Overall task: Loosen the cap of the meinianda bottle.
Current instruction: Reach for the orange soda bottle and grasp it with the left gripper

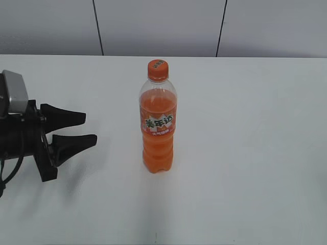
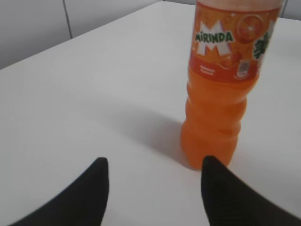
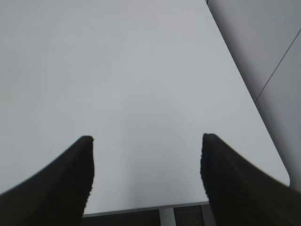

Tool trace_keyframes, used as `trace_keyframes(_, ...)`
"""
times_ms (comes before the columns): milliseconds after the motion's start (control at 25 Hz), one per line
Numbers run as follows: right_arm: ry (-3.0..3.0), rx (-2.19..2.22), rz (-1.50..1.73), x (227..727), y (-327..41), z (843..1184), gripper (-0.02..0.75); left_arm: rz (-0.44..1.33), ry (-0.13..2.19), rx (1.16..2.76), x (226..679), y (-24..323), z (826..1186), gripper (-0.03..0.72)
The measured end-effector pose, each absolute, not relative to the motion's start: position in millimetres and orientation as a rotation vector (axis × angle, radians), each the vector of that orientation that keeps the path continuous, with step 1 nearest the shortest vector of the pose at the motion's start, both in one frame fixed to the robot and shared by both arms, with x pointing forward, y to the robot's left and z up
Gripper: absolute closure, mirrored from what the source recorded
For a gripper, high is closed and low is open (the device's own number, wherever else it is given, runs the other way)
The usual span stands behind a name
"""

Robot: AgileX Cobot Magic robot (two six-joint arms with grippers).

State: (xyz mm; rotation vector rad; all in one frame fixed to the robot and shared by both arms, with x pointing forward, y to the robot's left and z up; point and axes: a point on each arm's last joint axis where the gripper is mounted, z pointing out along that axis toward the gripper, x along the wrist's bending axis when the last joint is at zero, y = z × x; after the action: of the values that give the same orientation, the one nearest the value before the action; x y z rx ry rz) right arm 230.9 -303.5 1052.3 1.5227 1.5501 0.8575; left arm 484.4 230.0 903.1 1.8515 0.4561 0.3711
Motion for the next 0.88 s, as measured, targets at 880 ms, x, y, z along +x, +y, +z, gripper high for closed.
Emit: trace_keyframes(880,1.55,1.523,0.857,231,-303,1052,0.206,0.127,0.228,1.911,522,181,894,0.202)
